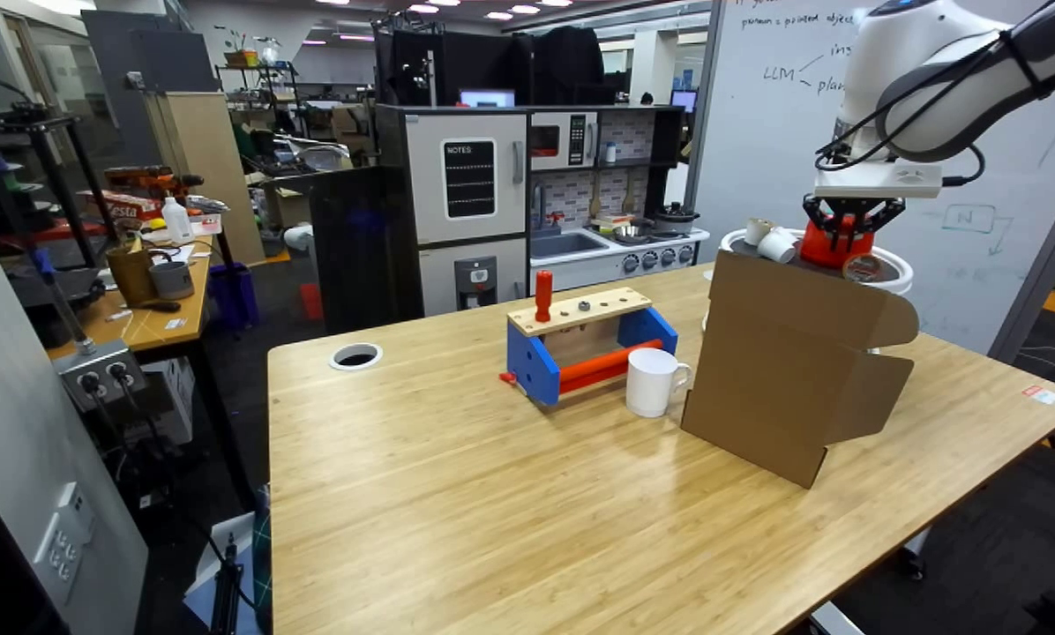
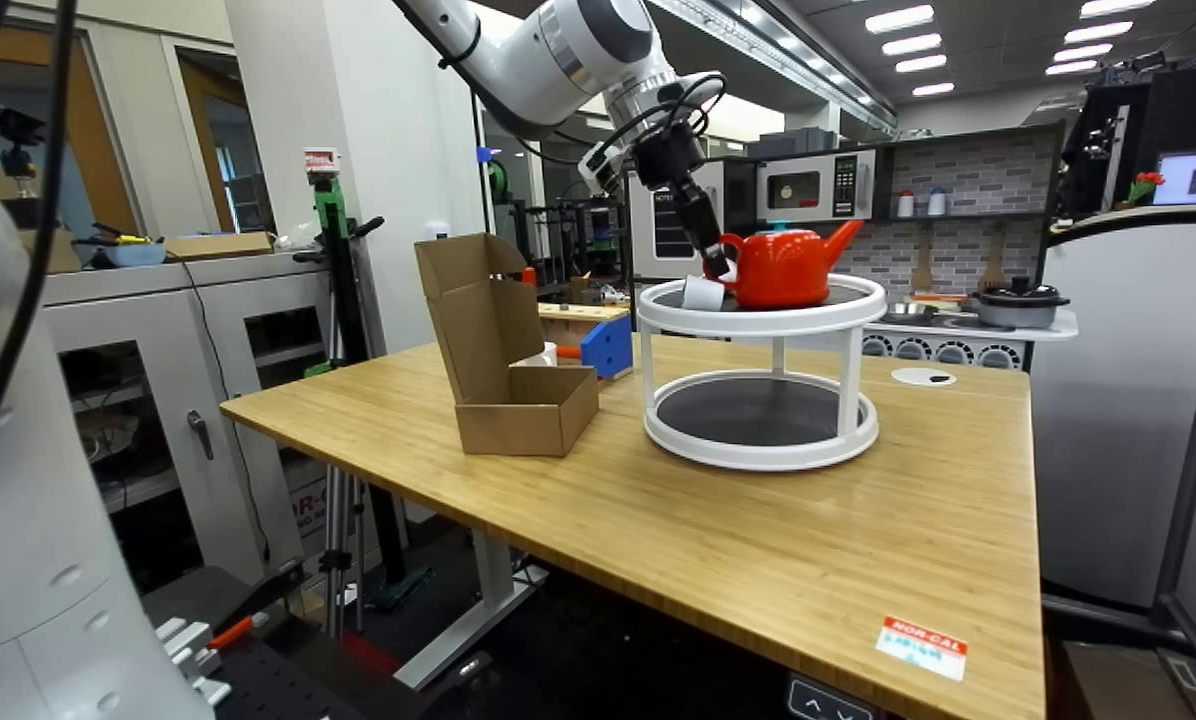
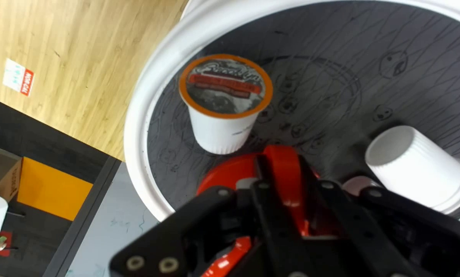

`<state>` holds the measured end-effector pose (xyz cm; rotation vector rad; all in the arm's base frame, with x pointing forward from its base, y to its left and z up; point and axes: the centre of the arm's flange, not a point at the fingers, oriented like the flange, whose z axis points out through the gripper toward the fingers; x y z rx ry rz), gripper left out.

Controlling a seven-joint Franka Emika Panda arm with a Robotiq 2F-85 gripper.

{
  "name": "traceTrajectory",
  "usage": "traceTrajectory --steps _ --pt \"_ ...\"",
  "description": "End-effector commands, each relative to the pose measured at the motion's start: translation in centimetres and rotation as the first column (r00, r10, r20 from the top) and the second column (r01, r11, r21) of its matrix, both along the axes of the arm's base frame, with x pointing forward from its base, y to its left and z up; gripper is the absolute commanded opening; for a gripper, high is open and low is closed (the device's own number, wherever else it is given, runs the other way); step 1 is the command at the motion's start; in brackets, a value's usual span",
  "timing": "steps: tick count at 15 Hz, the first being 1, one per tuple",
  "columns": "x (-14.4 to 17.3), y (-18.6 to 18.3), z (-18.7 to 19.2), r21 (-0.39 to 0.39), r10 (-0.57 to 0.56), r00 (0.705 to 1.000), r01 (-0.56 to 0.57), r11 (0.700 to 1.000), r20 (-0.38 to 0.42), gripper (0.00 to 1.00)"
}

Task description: Put the kettle on the top shelf of the stand

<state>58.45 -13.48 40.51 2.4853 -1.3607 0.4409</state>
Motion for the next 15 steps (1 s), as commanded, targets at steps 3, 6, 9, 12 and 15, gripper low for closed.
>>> traceTrajectory --steps 3,6,9,12,15 --pt "0.0 -0.3 0.2 -0.007 -0.014 1.0 0.014 1.0 -0.006 0.49" --pt "-0.1 -0.2 0.2 -0.019 -0.011 1.0 0.011 1.0 -0.003 0.71" --pt "-0.4 0.1 0.6 -0.046 0.019 1.0 -0.018 0.999 0.008 0.91" --pt "-1.0 0.8 1.6 -0.078 0.085 0.996 -0.083 0.993 0.02 1.0" --pt "-2.8 2.6 3.8 -0.131 0.236 0.97 -0.227 0.965 0.063 1.0"
